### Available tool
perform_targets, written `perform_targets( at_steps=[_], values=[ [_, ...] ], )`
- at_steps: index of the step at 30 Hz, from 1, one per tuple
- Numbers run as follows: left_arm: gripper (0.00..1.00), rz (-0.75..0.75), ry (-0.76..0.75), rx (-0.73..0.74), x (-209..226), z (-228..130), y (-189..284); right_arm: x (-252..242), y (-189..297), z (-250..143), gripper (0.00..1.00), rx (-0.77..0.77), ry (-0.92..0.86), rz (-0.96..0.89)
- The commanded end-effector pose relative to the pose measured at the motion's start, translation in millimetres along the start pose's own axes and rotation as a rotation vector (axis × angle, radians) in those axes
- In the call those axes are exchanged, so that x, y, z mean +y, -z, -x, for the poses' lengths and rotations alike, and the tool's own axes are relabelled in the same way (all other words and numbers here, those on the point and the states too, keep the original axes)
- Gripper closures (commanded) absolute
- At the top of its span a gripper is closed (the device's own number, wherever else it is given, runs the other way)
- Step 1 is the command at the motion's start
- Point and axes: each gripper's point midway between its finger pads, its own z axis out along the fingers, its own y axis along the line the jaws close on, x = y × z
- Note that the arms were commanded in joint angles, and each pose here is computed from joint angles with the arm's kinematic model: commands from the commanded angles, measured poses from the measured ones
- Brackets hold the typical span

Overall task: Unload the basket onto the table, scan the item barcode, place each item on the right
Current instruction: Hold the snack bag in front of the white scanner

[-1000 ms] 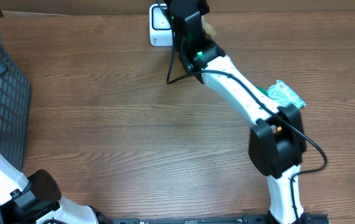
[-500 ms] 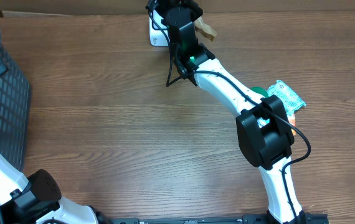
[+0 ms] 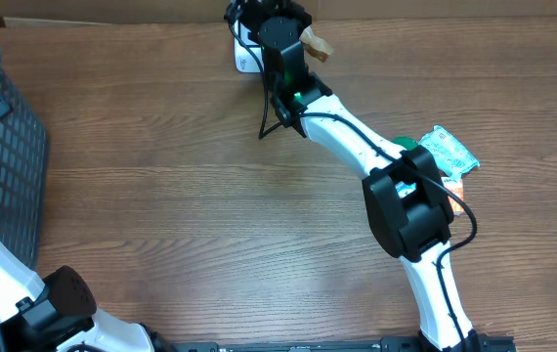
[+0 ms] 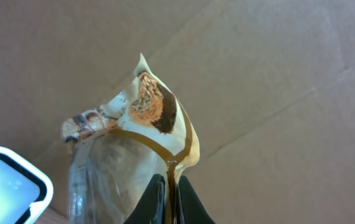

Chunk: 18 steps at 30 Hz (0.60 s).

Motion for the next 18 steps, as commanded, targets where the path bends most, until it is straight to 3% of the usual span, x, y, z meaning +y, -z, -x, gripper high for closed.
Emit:
perform_targets(
  at_steps=[1, 18],
  values=[
    [0.00, -0.003, 0.008, -0.003, -0.9, -0.3, 1.2, 20.6, -6.0, -4.0, 0.96, -0.030, 0.061, 0.016],
    [0.00, -0.003, 0.008, -0.003, -0.9, -0.3, 1.2, 58.2, -4.7, -16.2, 0.96, -0.022, 0.156, 0.058]
  ],
)
